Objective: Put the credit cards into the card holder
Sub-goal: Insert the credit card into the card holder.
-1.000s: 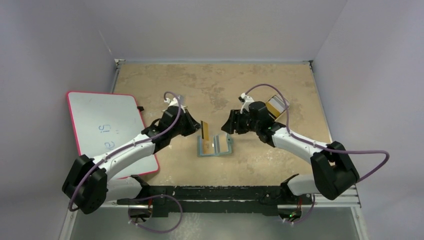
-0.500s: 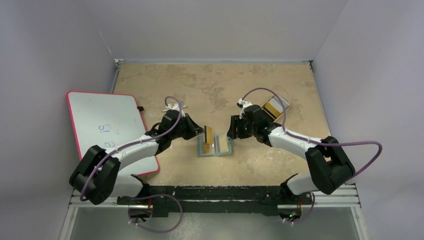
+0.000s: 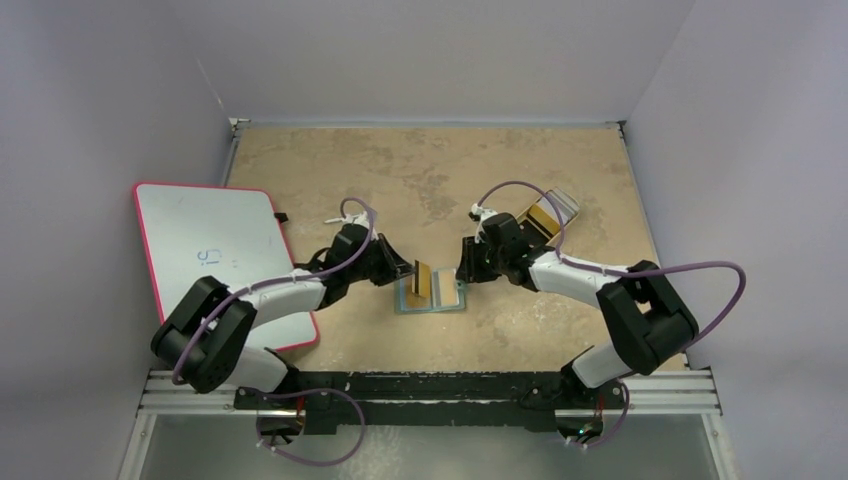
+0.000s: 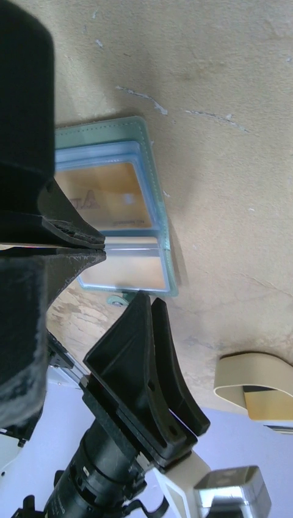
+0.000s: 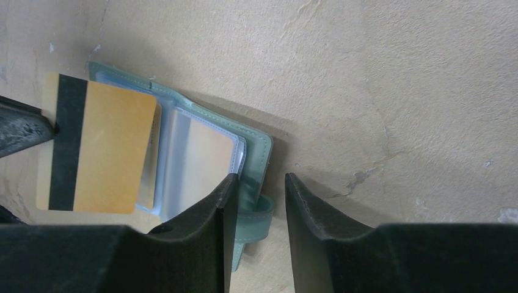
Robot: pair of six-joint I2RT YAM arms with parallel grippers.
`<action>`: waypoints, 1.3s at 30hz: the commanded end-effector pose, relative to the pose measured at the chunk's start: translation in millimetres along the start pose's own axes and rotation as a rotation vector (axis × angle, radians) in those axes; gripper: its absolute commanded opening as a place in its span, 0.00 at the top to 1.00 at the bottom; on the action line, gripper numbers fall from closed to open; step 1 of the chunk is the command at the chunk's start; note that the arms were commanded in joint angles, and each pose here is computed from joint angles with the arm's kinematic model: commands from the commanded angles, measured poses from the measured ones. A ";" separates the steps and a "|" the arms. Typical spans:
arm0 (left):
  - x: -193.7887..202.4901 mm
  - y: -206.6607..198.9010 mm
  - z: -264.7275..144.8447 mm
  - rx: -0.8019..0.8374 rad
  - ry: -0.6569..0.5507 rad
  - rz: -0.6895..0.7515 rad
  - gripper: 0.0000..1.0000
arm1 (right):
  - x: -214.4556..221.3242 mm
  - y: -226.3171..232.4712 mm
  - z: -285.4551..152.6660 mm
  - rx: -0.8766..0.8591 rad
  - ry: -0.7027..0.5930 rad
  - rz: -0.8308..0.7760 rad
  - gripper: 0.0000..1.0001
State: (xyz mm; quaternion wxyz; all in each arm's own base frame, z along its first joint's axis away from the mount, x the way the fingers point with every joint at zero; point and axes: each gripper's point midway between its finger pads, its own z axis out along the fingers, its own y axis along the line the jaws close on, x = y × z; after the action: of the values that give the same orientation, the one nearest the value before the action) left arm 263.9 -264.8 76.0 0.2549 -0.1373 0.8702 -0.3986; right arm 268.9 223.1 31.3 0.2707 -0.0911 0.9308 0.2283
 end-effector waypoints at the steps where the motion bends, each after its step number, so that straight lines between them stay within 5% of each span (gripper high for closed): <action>1: 2.7 -7.5 2.1 0.047 -0.001 0.014 1.00 | -10.8 9.3 0.3 -0.031 -0.037 0.003 0.65; 39: 24.4 23.6 20.7 -0.101 0.028 0.058 1.00 | 12.7 0.2 7.5 -0.015 -0.009 0.031 0.75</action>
State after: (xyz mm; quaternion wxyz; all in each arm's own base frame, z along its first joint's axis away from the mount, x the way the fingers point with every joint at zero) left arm 245.2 -264.2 32.5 0.2322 -0.1379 0.8989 -0.3449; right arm 262.4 224.4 19.4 0.2672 -0.0757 0.9312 0.2362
